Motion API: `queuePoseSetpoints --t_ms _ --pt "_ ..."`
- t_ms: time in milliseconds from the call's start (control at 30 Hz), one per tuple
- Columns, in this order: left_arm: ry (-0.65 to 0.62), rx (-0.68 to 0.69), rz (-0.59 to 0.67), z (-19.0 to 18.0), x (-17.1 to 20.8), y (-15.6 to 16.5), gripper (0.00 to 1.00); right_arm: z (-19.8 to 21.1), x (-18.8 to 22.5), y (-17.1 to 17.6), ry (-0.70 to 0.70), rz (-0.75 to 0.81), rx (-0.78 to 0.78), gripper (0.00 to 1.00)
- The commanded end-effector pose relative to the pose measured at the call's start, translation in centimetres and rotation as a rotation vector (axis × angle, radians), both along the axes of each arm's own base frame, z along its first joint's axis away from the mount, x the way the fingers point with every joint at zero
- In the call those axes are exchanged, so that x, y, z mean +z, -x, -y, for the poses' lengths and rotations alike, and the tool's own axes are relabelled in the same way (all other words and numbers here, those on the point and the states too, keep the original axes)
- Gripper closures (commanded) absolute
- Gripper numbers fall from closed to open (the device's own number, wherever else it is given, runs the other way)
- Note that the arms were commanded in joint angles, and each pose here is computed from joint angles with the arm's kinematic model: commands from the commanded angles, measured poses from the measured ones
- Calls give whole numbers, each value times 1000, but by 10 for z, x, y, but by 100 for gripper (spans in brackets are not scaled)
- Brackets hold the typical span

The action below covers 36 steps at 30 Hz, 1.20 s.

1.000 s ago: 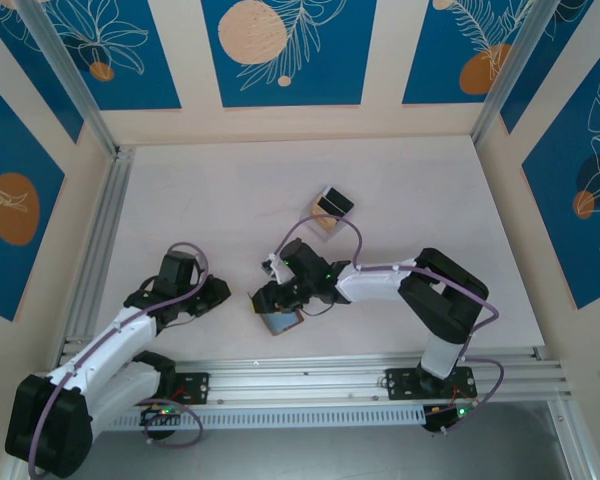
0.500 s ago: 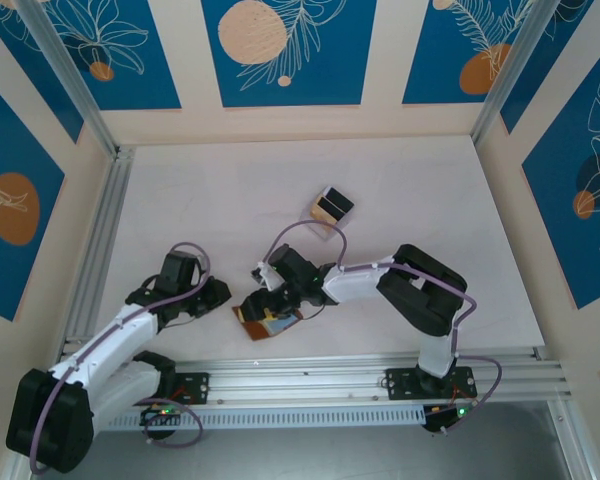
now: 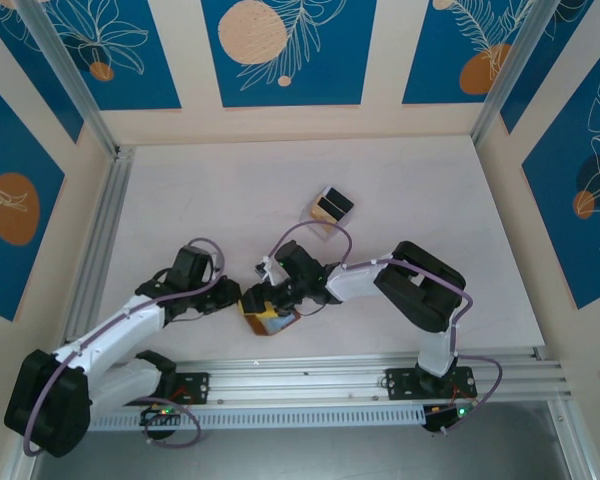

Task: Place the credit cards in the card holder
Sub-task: Open the card holder at the bottom-center of the table.

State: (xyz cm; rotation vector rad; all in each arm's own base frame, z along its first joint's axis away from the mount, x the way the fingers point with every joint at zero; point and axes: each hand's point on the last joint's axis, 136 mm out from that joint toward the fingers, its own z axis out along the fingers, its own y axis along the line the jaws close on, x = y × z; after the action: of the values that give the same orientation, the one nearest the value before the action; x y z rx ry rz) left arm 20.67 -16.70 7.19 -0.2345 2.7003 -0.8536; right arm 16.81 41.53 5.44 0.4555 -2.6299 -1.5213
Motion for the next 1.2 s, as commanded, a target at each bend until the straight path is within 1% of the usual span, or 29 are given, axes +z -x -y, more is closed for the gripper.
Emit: queuePoseSetpoints --t_ms 0,133,300,633,767,833,867,900,1167 --pt "-2 -58 24 13 5 1 81 40 -73 -10 251 -50 -138 22" --pt "5 -81 9 19 2 5 81 47 -78 -13 257 -69 -174 21" --pt "-33 -132 -34 22 -13 18 82 58 -79 -20 264 -77 -216 22" --pt "-88 -187 -83 23 -35 41 85 84 -75 -40 282 -69 -324 21" --pt "-70 -199 -93 26 -39 44 86 92 -65 -47 264 -44 -345 19" --pt "-58 -206 -93 29 -39 44 86 92 -59 -49 240 -34 -341 17" --pt "-54 -210 -94 30 -39 44 86 92 -56 -50 228 -31 -338 13" --pt "-55 -214 -95 31 -40 44 86 92 -54 -49 222 -31 -335 13" --pt "-90 -244 -115 32 -50 47 85 106 -63 -58 269 -36 -387 16"
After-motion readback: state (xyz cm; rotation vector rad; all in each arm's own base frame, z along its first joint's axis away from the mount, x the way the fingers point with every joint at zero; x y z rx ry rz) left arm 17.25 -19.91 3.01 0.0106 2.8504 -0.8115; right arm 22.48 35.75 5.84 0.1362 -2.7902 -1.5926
